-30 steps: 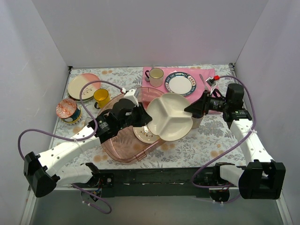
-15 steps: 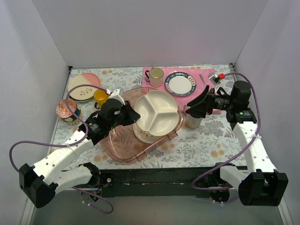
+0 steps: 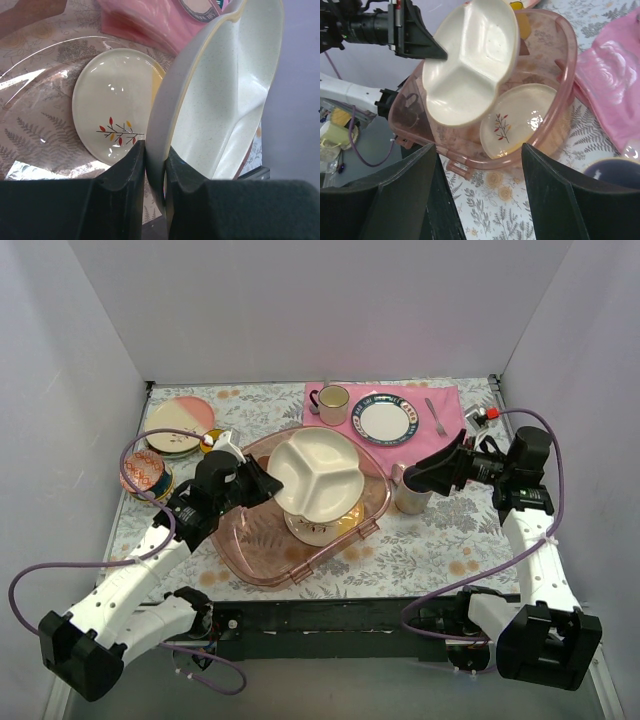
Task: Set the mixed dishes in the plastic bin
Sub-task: Place the plate in the plastic bin.
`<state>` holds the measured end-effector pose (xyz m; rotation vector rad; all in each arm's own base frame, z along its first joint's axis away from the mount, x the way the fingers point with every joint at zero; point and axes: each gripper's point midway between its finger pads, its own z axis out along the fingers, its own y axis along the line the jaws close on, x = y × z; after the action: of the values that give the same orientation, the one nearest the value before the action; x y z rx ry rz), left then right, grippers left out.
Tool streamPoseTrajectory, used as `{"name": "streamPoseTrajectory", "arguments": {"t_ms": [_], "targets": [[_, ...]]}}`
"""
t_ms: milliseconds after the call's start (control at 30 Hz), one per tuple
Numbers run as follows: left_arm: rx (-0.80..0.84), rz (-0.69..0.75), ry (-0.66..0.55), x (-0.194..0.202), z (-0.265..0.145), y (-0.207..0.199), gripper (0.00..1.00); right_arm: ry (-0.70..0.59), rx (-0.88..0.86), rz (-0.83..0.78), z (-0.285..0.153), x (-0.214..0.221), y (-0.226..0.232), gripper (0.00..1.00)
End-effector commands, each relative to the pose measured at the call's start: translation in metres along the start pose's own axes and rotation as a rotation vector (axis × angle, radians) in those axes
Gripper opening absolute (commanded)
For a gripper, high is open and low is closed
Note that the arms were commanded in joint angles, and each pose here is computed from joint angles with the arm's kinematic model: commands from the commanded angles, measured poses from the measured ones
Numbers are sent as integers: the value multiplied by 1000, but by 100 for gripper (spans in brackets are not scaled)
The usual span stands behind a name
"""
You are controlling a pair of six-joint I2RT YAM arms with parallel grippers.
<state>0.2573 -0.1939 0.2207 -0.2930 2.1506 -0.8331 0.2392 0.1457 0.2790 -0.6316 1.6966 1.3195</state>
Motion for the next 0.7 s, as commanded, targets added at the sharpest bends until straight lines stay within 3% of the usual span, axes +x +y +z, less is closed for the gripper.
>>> {"name": "streamPoseTrajectory", "arguments": {"t_ms": [0,667], "targets": [[283,-68,-163,-51,-27,-63,0,-34,25,-92,-11,1,-7,77],[225,-106,-3,-10,29,-17,0,-102,157,-122,-41,35,-44,89]]}}
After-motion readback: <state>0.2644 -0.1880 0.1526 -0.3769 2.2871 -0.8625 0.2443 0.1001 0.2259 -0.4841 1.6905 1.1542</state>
